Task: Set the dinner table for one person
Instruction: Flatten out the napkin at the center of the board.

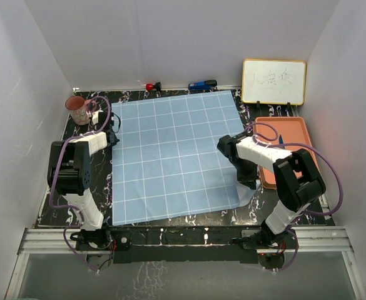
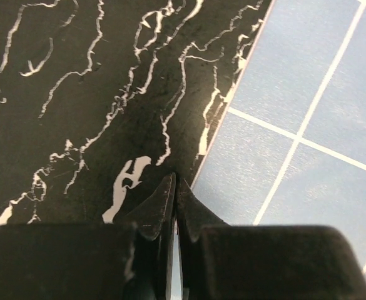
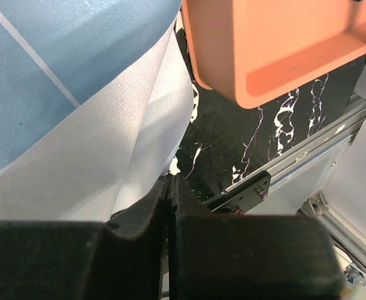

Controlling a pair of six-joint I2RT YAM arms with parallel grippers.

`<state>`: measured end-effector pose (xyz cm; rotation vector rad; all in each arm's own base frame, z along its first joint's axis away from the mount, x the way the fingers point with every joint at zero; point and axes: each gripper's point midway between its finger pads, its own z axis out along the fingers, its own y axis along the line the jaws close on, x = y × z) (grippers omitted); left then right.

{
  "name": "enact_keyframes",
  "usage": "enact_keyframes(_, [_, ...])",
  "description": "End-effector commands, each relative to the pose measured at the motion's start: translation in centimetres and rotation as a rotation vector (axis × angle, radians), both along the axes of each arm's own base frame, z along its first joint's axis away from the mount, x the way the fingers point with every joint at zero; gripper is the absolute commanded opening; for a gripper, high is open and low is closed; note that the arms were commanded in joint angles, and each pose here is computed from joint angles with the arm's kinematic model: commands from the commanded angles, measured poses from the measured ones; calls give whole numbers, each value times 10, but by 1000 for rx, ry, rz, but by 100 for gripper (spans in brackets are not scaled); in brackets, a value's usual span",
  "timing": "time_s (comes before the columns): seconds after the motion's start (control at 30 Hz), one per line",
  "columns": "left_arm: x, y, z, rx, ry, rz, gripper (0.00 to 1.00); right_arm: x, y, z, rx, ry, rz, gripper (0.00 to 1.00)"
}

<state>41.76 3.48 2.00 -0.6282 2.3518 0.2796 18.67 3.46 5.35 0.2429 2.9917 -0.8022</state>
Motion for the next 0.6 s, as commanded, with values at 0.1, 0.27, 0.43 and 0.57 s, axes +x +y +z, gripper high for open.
enact_keyframes(0.1, [14, -41, 34, -191, -113, -107, 0, 38, 31, 23, 104, -144, 19, 0])
enact_keyframes(0.27, [23, -68, 68, -249, -185, -187, 0, 56, 66, 24, 196, -168, 96, 0])
enact_keyframes(0.43, [28, -93, 78, -312, -217, -254, 0, 81, 95, 45, 286, -259, 147, 0])
enact_keyframes(0.57, [28, -107, 61, -349, -165, -287, 0, 96, 113, 61, 367, -313, 184, 0])
